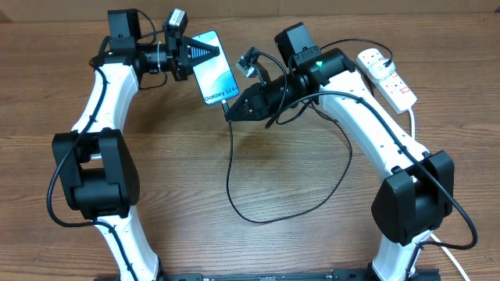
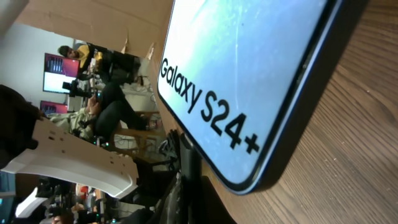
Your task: Plug charger to phone and switch on socket
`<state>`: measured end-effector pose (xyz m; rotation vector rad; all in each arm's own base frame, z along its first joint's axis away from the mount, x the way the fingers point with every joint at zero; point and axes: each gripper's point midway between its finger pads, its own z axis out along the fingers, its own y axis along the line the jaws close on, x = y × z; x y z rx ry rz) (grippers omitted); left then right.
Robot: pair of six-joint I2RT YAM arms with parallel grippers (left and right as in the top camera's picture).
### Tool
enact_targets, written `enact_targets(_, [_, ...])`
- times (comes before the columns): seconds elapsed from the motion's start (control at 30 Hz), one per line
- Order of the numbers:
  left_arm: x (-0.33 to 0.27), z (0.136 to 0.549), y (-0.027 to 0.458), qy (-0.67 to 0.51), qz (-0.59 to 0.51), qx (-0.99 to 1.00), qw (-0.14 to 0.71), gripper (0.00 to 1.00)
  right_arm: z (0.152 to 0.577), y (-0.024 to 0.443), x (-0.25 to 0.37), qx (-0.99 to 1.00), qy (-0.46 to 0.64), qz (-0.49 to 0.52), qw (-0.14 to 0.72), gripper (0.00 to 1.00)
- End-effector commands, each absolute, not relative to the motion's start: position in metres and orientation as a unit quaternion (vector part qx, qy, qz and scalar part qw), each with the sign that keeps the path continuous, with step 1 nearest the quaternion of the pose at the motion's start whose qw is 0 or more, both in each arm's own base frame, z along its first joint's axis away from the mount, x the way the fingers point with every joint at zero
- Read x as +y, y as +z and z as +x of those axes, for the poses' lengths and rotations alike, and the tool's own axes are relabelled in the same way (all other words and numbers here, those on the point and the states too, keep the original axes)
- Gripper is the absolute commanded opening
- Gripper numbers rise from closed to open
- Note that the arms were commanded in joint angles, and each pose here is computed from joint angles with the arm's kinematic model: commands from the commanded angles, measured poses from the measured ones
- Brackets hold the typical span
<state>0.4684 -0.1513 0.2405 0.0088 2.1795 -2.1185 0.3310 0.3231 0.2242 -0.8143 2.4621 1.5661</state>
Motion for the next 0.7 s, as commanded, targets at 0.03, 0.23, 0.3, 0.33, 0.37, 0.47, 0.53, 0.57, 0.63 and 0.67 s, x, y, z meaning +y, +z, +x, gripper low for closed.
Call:
enact_targets(0.03, [-0.161, 0.46, 0.254, -0.708, 0.046, 0.703, 0.057, 0.04, 0.336, 0.251, 0.326, 0.792, 0.534, -0.282, 0.089, 0.04])
enact_targets(0.23, [-0.166, 0.458, 0.254, -0.708, 0.049, 0.702, 0.053, 0.04, 0.341, 0.255, 0.329, 0.79, 0.539, -0.276, 0.096, 0.04])
enact_targets(0.3, [-0.17, 0.457, 0.254, -0.708, 0.053, 0.702, 0.05, 0.04, 0.344, 0.257, 0.329, 0.789, 0.541, -0.273, 0.099, 0.04])
enact_targets(0.33, [-0.172, 0.456, 0.254, -0.708, 0.054, 0.702, 0.048, 0.04, 0.345, 0.257, 0.329, 0.789, 0.541, -0.273, 0.101, 0.04])
enact_targets(0.37, [-0.173, 0.455, 0.254, -0.709, 0.055, 0.702, 0.047, 0.04, 0.345, 0.257, 0.328, 0.789, 0.541, -0.273, 0.102, 0.04])
enact_targets(0.47, [-0.175, 0.455, 0.254, -0.709, 0.056, 0.702, 0.045, 0.04, 0.349, 0.257, 0.325, 0.79, 0.54, -0.269, 0.106, 0.04])
enact_targets(0.53, [-0.175, 0.455, 0.254, -0.709, 0.055, 0.702, 0.044, 0.04, 0.356, 0.26, 0.322, 0.791, 0.542, -0.26, 0.113, 0.04])
enact_targets(0.57, [-0.175, 0.455, 0.254, -0.709, 0.055, 0.702, 0.044, 0.04, 0.357, 0.26, 0.321, 0.791, 0.542, -0.261, 0.115, 0.04])
enact_targets(0.63, [-0.175, 0.455, 0.254, -0.709, 0.055, 0.702, 0.044, 0.04, 0.357, 0.259, 0.32, 0.792, 0.541, -0.259, 0.114, 0.09])
enact_targets(0.67, [-0.175, 0.455, 0.254, -0.709, 0.055, 0.702, 0.045, 0.04, 0.358, 0.257, 0.319, 0.797, 0.535, -0.256, 0.115, 0.19])
